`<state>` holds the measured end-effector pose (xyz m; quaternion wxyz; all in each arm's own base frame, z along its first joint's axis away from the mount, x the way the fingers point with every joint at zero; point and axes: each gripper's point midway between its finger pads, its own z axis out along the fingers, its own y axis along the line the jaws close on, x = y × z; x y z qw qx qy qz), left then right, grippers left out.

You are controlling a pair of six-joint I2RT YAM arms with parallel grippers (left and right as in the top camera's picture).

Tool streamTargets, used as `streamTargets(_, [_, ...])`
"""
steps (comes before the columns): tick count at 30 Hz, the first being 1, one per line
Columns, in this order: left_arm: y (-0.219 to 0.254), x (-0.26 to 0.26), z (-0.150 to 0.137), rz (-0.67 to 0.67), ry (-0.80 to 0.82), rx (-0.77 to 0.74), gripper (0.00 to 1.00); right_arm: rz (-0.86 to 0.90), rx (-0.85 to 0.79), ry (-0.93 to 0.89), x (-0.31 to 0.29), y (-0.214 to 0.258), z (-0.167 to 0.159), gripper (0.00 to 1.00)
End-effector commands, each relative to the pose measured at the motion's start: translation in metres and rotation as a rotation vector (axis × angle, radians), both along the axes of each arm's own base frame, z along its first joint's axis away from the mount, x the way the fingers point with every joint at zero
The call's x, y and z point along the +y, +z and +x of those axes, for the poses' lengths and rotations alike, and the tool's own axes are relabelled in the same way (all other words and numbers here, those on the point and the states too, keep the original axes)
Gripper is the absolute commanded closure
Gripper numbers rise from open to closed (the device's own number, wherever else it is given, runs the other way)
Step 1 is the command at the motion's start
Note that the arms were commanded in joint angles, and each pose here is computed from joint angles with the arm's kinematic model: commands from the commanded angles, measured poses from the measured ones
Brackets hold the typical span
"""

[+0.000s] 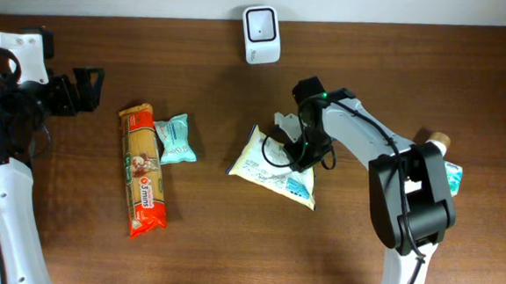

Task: Scan the item barcode
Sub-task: 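Lift the wipes packet and pull it toward the scanner, then hold the wipes packet over the scanner window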

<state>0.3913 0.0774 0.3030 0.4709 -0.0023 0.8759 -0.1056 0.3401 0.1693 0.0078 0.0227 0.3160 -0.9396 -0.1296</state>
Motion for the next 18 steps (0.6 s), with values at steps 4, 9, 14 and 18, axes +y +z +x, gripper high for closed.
streamTargets(4, [0.009,-0.004,-0.001,-0.006,-0.01,-0.021,0.01,0.328,0.048,-0.133,0.02,0.085,0.021,0.96])
streamTargets(9, [0.009,-0.004,-0.001,-0.006,-0.01,-0.021,0.01,0.501,-0.098,-0.036,0.028,0.186,0.008,0.96])
streamTargets(14, [0.009,-0.004,-0.001,-0.006,-0.01,-0.021,0.01,0.604,-0.31,0.089,0.027,0.271,-0.029,0.96])
streamTargets(18, [0.009,-0.004,-0.001,-0.006,-0.01,-0.021,0.01,0.601,-0.304,0.101,0.026,0.273,-0.036,0.96])
